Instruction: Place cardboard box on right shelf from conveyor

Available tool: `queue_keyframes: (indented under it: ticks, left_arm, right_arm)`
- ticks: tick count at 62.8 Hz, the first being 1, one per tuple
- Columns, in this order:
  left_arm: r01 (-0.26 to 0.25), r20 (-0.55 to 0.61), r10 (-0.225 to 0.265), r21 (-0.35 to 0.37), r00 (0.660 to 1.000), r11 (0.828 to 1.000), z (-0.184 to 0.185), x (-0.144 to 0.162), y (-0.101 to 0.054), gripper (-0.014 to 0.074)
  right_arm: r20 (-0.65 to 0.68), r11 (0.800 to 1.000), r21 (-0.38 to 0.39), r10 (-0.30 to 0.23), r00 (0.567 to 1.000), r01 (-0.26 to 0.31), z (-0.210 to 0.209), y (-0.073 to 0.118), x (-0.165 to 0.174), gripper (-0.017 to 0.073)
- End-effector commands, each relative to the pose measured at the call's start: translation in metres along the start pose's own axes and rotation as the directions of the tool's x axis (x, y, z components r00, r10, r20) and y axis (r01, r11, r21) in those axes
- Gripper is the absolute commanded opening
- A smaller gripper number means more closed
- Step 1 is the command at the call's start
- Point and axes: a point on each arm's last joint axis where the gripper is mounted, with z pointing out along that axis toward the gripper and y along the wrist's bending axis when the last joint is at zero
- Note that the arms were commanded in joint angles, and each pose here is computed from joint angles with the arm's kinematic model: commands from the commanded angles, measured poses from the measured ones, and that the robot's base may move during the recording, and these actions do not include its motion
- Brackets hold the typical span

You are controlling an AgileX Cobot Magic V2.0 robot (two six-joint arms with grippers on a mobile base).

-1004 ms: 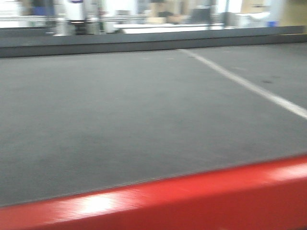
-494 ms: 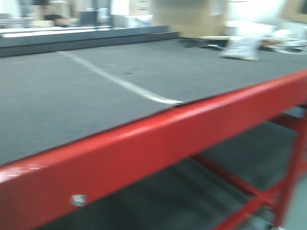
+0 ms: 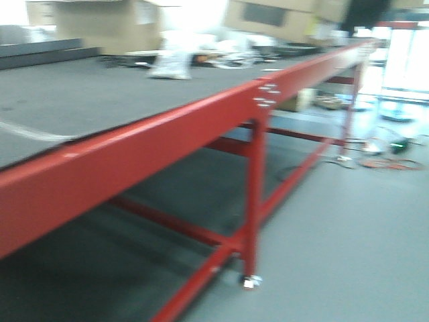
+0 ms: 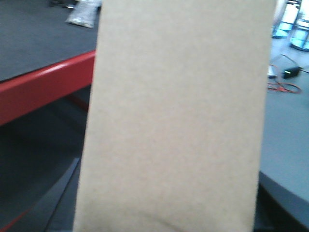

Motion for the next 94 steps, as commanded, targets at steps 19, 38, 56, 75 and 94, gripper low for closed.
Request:
queue_keyframes:
  ticks: [19,38,56,75,94]
  left_arm:
    - [0.011,0.107,-0.01,-0.014,0.994,1.0,-0.0015,-0.0101,0.0008,-0.0119]
    - [0.011,0.109,-0.007,-0.035,0.994,0.999,-0.0016,-0.0102,0.002,-0.0119]
    - [0.011,0.107,-0.01,-0.009,0.994,1.0,-0.0015,-0.0101,0.0006,-0.0119]
    - [0.014,0.094,-0.026,0.124,0.995,0.992,-0.0018,-0.0091,-0.0068,-0.0119]
    - [0.011,0.106,-0.01,-0.015,0.994,1.0,-0.0015,-0.0096,0.0009,-0.0119]
  right_arm:
    - [0.109,1.0,-0.002,-0.022,0.994,0.023,-0.0022,0.001,-0.0158,0.012]
    - [0.109,1.0,-0.002,-0.022,0.994,0.023,-0.0022,0.001,-0.0158,0.012]
    - [0.109,1.0,-0.002,-0.022,0.994,0.023,-0.0022,0.001,-0.0158,0.012]
    - [0.109,1.0,-0.002,-0.022,0.994,0.023,-0.0022,0.001,-0.0158,0.012]
    - [0.109,1.0,-0.002,-0.022,0.994,0.023,-0.0022,0.001,-0.0158,0.012]
